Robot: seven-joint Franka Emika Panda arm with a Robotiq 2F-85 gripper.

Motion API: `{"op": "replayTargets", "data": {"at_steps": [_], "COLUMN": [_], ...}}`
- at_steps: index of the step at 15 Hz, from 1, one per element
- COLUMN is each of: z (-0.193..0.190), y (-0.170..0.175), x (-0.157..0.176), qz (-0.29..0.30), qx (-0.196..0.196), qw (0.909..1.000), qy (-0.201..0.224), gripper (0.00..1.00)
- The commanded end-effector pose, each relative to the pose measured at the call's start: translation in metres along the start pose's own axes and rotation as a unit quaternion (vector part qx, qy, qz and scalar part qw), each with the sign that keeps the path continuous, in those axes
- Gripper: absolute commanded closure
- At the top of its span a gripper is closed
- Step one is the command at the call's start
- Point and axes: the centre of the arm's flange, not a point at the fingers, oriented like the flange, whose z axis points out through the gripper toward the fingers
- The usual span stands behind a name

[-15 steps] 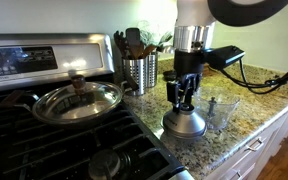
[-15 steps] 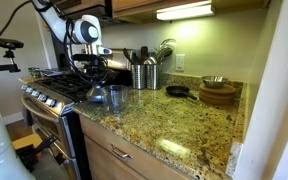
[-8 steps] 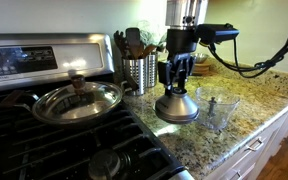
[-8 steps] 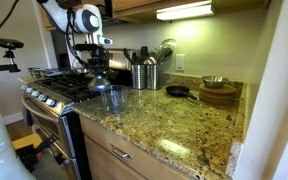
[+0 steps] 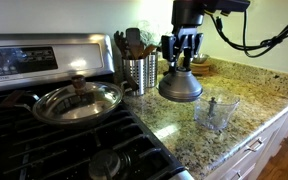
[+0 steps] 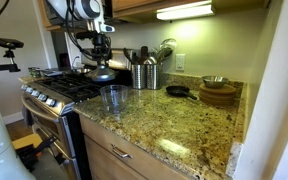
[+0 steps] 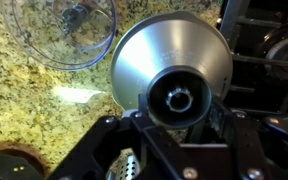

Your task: Place the blender blades upright in the cup then close the cup

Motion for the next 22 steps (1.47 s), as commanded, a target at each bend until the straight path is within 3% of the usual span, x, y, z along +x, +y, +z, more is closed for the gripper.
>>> {"op": "replayTargets", "data": {"at_steps": [1, 11, 22], "z": [-0.023, 0.0, 0.015], "y": [0.035, 0.134, 0.146], "x": [-0.006, -0.02, -0.065], "qz": [0.049, 0.164, 0.192], "qx": [-0.022, -0.018, -0.003], "qw": [0.9985, 0.9861, 0.9807], "qy": [0.001, -0.023, -0.037], "gripper": [0.65, 0.65, 0.65]}}
